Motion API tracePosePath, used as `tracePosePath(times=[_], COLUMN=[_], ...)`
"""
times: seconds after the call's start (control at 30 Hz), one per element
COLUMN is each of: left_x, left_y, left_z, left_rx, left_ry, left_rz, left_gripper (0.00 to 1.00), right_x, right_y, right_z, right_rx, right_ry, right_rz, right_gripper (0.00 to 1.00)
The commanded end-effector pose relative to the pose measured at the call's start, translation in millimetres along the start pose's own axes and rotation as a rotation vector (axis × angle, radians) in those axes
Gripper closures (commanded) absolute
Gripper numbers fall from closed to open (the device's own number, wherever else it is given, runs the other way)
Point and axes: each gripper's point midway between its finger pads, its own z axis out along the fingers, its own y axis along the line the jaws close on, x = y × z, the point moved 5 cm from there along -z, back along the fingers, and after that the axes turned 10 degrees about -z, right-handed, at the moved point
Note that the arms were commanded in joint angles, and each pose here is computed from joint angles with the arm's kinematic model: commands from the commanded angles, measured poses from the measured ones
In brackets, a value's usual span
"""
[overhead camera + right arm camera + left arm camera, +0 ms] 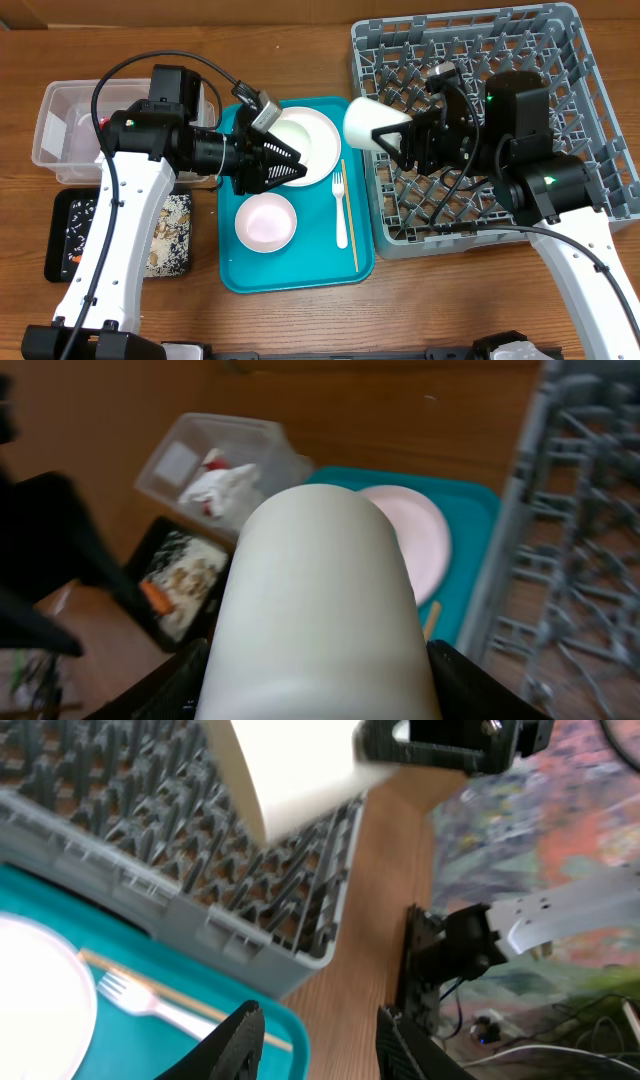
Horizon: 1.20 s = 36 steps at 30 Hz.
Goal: Sort waste into correct bins and load items into the dishwasher
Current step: 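Open the left gripper and carry the cup right over the rack, then lower the cup upside down into the dish rack with the right gripper, then lower the pale green cup upside down into the dish rack with the right gripper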
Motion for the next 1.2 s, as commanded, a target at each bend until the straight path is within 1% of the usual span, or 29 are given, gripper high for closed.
tracePosePath(times=[0.0,0.07,0.13,0.27,0.43,0.57,0.8,0.87,1.03,1.17], left_x=[5,7,8,11,16,22,37,40,41,40], left_y=[8,8,8,8,7,8,19,21,22,23], left_z=[-3,-3,-2,2,9,17,30,31,32,32], left_rx=[-0.090,-0.092,-0.093,-0.094,-0.084,-0.070,-0.059,-0.059,-0.062,-0.066], left_ry=[0.036,0.045,0.050,0.067,0.092,0.111,0.130,0.133,0.135,0.134], left_rz=[-0.035,-0.047,-0.053,-0.055,-0.056,-0.060,-0.079,-0.093,-0.094,-0.097], left_gripper=[0.58,0.58,0.57,0.57,0.57,0.57,0.56,0.55,0.55,0.55], right_x=[-13,-9,-5,-1,8,25,54,62,76,83], right_y=[-27,-36,-42,-46,-48,-60,-74,-77,-82,-83], right_z=[-17,-22,-28,-38,-40,-38,-17,-11,-3,-2], right_rx=[0.275,0.365,0.434,0.505,0.536,0.626,0.646,0.650,0.657,0.660], right_ry=[-0.039,-0.025,-0.013,0.010,0.060,0.151,0.342,0.392,0.482,0.517], right_rz=[0.086,0.141,0.190,0.252,0.264,0.281,0.323,0.334,0.354,0.361], right_gripper=[0.48,0.56,0.59,0.60,0.60,0.59,0.59,0.61,0.65,0.66])
